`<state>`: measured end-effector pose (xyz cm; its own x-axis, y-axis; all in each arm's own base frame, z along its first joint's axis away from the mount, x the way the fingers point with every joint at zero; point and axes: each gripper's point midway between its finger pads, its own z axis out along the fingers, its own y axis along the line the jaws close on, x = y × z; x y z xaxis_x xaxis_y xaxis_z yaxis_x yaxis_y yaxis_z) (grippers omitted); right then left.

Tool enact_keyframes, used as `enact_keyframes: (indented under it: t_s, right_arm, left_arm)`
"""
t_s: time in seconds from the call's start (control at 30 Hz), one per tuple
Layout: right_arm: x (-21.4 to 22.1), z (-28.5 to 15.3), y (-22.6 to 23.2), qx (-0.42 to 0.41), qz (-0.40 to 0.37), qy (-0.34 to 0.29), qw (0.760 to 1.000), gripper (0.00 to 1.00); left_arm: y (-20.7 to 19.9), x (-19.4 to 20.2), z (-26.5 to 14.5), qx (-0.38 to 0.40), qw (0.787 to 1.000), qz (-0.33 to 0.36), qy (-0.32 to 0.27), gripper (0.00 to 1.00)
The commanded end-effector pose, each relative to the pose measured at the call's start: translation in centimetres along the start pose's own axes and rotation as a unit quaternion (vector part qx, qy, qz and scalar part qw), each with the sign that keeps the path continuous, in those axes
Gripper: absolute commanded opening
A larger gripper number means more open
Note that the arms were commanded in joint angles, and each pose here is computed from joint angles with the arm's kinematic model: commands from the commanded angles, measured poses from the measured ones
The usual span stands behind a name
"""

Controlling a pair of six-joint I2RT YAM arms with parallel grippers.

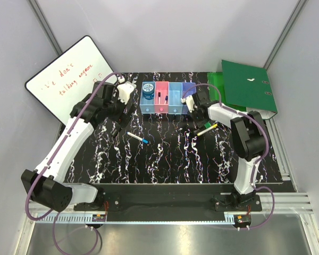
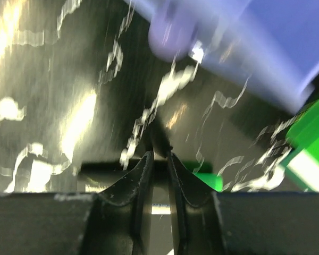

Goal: Sort the stationery into containers
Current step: Move the pen to the center of the board.

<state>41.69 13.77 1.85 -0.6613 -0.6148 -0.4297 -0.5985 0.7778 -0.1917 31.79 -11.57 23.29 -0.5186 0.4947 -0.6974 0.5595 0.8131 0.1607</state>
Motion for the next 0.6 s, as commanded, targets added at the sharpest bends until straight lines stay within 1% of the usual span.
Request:
enact_keyframes:
  t_s: [0.0,0.07,0.33,0.5,0.57]
  right_arm:
    - [1.4,-2.7,0.6,-0.001,0.010,-0.007,1.000,0.24]
    - [2.7,-2.9,0.9,-0.003,0.011,0.003,1.000,0.24]
    - [4.2,-4.5,1.4,-0.004,0.013,0.008,1.000,0.24]
    - [4.3,-5.7,1.2,0.005,0.018,-0.001,1.000,0.24]
    - [4.1,-6.2,1.1,0.009,0.032,-0.008,0.999,0.29]
  left_arm:
    - [0.8,-2.5,-0.7,-0.008,0.999,0.006,-0.038,0.99]
    - [0.7,-2.3,-0.7,-0.007,0.999,0.004,-0.037,0.99]
    - [0.6,-3.0,-1.2,-0.006,0.999,-0.002,-0.048,0.99]
    - [0.5,-3.1,-1.5,-0.005,0.999,-0.005,-0.052,0.99]
    - [0.5,-3.0,-1.5,-0.004,0.999,-0.007,-0.052,0.99]
